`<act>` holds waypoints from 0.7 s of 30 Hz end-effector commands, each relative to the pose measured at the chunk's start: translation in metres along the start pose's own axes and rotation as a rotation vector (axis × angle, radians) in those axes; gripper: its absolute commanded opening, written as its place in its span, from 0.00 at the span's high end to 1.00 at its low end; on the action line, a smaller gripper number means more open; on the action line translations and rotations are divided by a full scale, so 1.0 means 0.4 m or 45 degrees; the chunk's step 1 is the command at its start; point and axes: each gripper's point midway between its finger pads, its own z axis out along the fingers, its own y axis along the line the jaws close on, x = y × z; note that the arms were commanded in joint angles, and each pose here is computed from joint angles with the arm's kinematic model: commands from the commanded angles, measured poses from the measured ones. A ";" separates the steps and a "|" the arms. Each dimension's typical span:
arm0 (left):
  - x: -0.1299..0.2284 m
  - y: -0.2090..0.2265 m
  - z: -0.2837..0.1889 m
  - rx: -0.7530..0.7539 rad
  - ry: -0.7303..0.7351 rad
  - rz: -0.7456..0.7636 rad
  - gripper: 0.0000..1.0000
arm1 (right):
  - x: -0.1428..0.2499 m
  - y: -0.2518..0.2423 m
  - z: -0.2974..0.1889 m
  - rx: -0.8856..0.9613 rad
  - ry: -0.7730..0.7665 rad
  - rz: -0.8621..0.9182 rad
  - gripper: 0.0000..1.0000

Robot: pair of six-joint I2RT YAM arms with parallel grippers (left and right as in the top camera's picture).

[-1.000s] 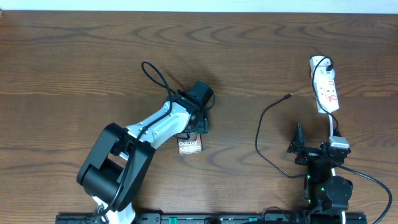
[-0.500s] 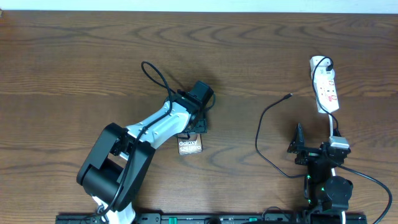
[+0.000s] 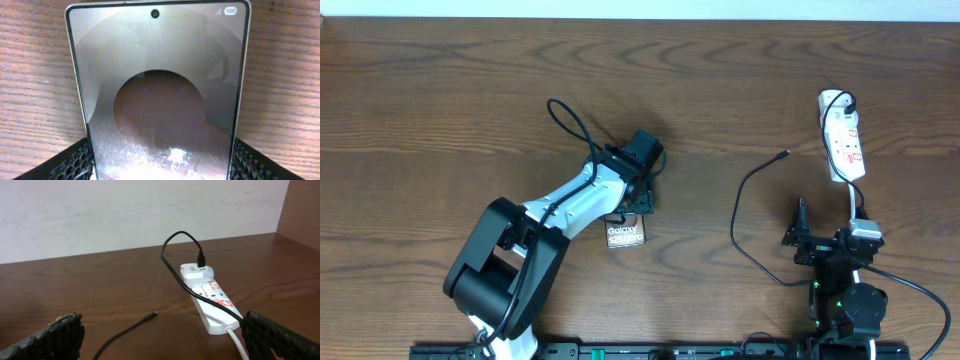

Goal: Plug charger to phone and switch on socket
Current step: 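Lower the left gripper and close it on the phone's bottom edge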

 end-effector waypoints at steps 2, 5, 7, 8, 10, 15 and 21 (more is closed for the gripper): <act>0.091 0.018 0.073 -0.026 0.191 -0.005 0.14 | 0.002 0.005 0.000 -0.012 0.000 -0.012 0.01; 0.091 0.018 0.073 -0.026 0.191 -0.005 0.00 | 0.002 0.005 0.000 -0.012 0.000 -0.012 0.01; 0.092 0.019 0.073 -0.028 0.195 -0.005 0.02 | 0.002 0.005 0.000 -0.012 0.000 -0.012 0.01; 0.094 0.019 0.072 -0.026 0.198 -0.006 0.02 | 0.002 0.005 0.000 -0.012 0.000 -0.012 0.01; 0.098 0.019 0.072 -0.025 0.209 -0.006 0.02 | 0.002 0.005 0.000 -0.012 0.000 -0.012 0.01; 0.110 0.022 0.070 -0.027 0.237 -0.006 0.02 | 0.002 0.005 0.000 -0.012 0.000 -0.012 0.01; 0.117 0.027 0.068 -0.038 0.251 -0.006 0.02 | 0.002 0.005 0.000 -0.012 0.000 -0.012 0.01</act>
